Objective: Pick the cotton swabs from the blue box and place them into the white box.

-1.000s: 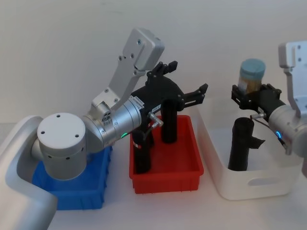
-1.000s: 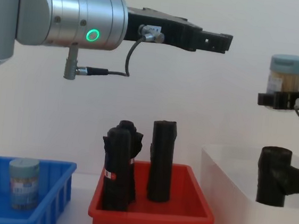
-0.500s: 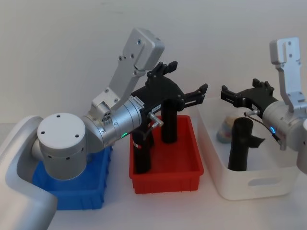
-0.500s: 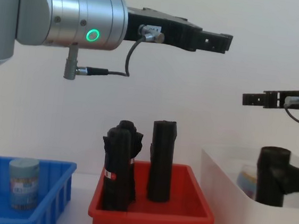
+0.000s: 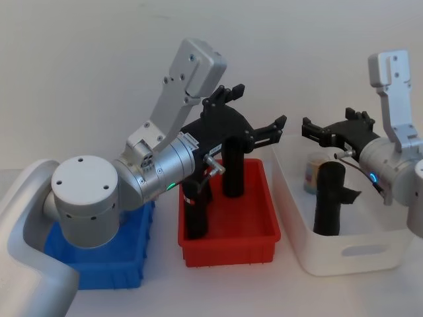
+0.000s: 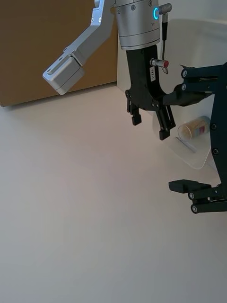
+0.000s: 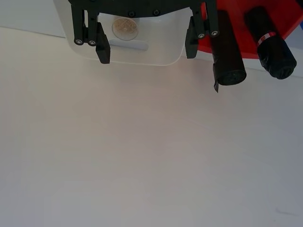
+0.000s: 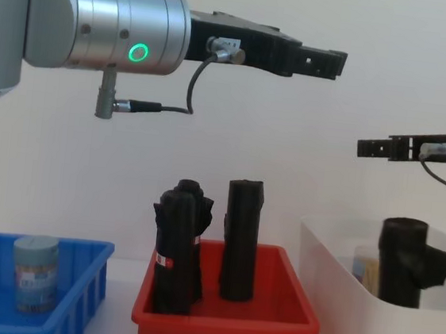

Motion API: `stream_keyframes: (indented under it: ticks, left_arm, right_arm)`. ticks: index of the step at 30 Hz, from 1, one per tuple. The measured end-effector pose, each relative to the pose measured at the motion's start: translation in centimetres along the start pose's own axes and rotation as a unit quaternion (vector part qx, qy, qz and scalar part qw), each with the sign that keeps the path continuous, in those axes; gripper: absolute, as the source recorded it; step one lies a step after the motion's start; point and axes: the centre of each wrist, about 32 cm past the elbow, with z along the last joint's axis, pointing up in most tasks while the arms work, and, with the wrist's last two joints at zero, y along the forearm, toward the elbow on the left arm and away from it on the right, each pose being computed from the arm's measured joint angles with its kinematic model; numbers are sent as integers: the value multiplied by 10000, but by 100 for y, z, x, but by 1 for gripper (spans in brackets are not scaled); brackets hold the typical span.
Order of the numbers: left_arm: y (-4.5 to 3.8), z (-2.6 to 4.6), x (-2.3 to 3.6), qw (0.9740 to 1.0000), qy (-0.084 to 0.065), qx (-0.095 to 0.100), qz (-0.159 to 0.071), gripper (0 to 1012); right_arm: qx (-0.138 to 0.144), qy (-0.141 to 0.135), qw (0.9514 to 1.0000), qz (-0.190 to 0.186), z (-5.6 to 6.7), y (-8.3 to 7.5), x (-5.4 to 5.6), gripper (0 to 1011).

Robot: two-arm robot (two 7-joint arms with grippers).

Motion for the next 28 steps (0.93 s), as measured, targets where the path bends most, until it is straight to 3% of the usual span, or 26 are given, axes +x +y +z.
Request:
stream_keyframes:
  ticks: [28]
  left_arm:
    - [0,0,0,10000,0,-1,0,1004]
  right_arm:
    - [-14,-2,10000,19,7,16,-3,1001]
